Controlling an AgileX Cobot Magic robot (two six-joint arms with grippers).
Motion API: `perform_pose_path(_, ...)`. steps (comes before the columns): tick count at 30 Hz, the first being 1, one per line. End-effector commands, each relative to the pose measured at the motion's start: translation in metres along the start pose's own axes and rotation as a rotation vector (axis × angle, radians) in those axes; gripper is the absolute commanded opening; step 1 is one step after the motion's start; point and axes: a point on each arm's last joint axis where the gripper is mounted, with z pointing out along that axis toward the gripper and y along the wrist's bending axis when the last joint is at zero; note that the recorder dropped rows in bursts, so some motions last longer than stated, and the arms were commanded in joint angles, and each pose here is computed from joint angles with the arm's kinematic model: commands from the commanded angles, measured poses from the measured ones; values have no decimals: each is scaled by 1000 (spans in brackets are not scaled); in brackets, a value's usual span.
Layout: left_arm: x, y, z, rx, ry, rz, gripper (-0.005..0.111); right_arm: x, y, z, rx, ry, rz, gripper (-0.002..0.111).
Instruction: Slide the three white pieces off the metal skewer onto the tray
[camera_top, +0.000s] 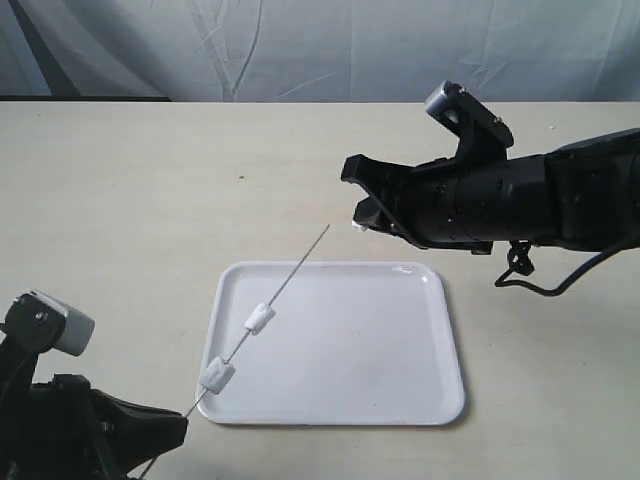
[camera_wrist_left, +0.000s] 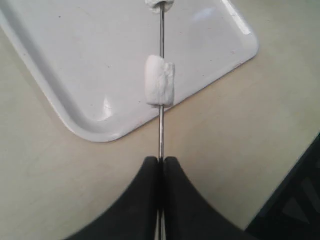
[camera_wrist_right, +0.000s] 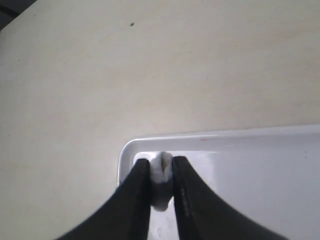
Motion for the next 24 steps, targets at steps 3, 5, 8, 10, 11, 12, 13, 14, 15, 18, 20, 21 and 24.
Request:
perform_pose_path(3, -10, 5, -1, -79, -47, 0, 0, 29, -15, 15, 31, 127, 0, 15)
perform_pose_path(5, -14, 3, -2, -76, -57, 6, 0, 42, -14, 24, 26, 185, -8, 15)
perform_pose_path(8, -14, 3, -2, -74, -56, 6, 0, 48, -16, 29, 40, 207, -1, 15)
perform_pose_path(10, -14, 3, -2, -76, -56, 6, 0, 49, -17, 31, 36, 222, 8, 15)
perform_pose_path(11, -14, 5, -2, -89, -59, 6, 0, 50, -17, 31, 32, 225, 8, 15)
perform_pose_path(12, -15, 6, -2, -100, -62, 6, 0, 50, -16, 31, 29, 226, 9, 15)
perform_pose_path(13, -15, 7, -2, -114, -65, 6, 0, 50, -16, 31, 27, 228, 9, 15)
perform_pose_path(14, -15, 8, -2, -124, -67, 5, 0, 50, -16, 31, 24, 230, 11, 17)
perform_pose_path(15, -15, 8, -2, -130, -69, 5, 0, 51, -15, 31, 18, 234, 12, 21)
perform_pose_path(18, -15, 9, -2, -137, -72, -1, 0, 51, -15, 31, 16, 236, 16, 38)
perform_pose_path(20, -16, 9, -1, -139, -64, -11, 0, 52, -13, 31, -7, 252, 32, 42)
perform_pose_path(21, -16, 10, 0, -141, -56, -12, 0, 53, -11, 30, -29, 268, 35, 41)
perform_pose_path(24, -26, 10, 11, -129, -16, -10, 0, 56, -1, 25, -119, 312, 39, 37)
